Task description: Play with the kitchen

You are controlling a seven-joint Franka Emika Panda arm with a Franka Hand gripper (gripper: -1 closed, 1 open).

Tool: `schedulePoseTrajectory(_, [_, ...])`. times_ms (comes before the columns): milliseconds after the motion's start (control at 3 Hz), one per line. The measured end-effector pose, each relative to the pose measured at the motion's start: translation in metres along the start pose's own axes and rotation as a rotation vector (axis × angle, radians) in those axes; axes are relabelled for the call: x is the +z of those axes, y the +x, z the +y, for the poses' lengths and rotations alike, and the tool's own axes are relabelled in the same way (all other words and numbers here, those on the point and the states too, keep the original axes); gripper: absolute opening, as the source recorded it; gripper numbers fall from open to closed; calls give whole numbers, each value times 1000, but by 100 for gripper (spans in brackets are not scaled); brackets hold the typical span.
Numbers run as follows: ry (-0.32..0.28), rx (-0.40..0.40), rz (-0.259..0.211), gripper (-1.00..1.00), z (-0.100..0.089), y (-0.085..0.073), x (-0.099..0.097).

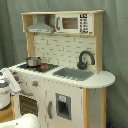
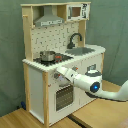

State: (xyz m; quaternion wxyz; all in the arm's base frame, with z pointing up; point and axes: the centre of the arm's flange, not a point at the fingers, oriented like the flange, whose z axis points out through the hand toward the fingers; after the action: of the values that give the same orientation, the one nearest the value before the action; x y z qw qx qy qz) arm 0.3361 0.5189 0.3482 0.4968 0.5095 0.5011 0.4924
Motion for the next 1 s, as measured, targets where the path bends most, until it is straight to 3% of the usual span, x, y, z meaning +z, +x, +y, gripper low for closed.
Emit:
schedulePoseTrajectory(333, [-9, 3, -13, -100, 4, 10, -31])
schedulePoseTrajectory(1000, [4, 4, -45, -100, -10, -17, -75])
